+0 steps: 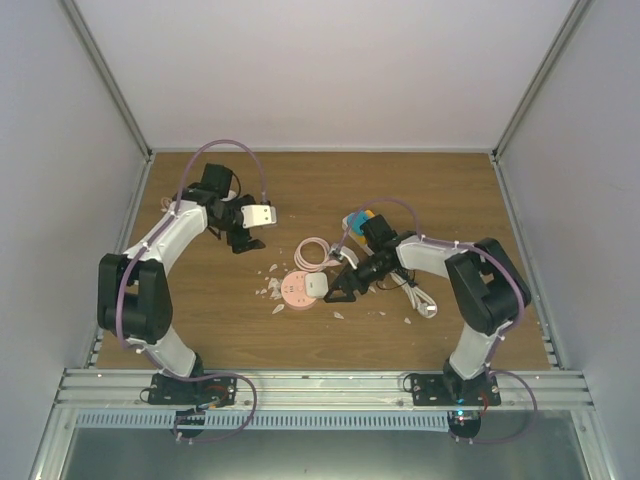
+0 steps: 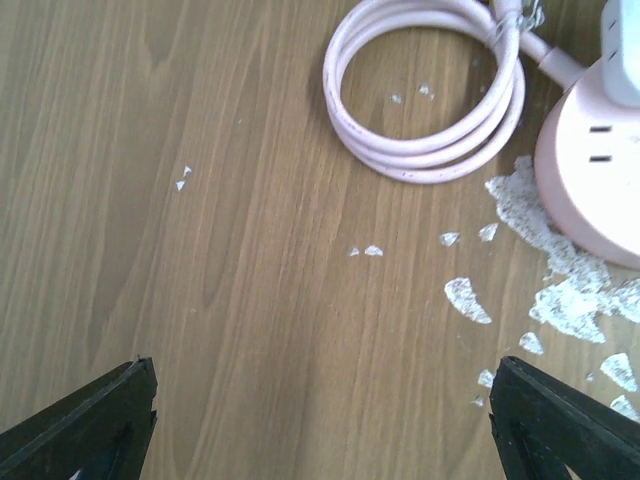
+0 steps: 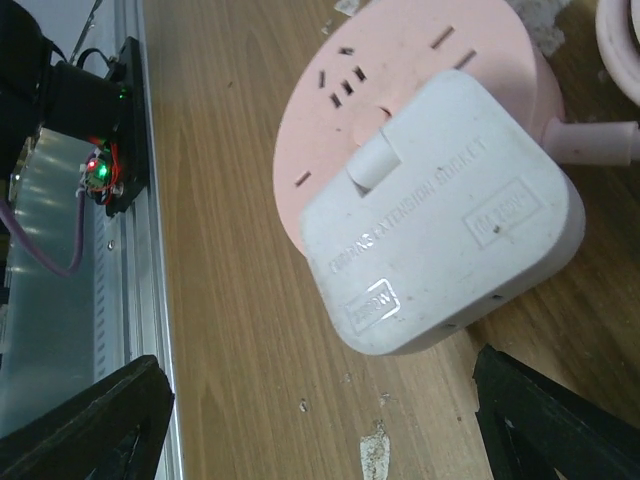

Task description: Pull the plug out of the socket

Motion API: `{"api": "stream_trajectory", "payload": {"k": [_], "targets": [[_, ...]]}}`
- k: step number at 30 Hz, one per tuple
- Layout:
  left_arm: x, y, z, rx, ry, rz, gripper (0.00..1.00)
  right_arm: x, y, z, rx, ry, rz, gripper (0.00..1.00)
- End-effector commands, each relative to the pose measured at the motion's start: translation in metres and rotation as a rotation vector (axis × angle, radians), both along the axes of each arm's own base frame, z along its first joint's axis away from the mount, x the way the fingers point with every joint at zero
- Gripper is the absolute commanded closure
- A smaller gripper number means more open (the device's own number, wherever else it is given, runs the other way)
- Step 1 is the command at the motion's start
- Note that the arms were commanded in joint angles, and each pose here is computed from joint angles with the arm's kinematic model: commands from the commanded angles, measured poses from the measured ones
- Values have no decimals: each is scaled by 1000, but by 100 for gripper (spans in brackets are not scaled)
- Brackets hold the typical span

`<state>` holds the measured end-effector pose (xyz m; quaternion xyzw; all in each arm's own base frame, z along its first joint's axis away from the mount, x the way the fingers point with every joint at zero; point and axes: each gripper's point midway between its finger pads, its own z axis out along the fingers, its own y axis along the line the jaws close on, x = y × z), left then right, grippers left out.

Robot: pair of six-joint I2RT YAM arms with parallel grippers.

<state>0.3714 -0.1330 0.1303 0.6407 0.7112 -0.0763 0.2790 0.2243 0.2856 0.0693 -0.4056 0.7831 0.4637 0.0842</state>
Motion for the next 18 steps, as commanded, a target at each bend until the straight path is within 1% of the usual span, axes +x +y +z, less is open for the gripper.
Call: {"api": "stream_trajectory", "payload": {"k": [1, 5, 9, 15, 18], "targets": [[0, -14, 26, -113, -78, 14, 9, 9, 5, -5, 2, 51, -36, 16], [-7, -15, 28, -131, -88, 20, 9, 13, 9, -15, -13, 73, -39, 17], [-9, -15, 29, -147, -107, 36, 9, 16, 17, -13, 2, 87, -16, 21], [-14, -14, 22, -157, -103, 50, 9, 21, 26, 16, 83, 56, 11, 27], [-15, -13, 15, -154, -102, 54, 9, 21, 29, 28, 116, 49, 28, 32]]}}
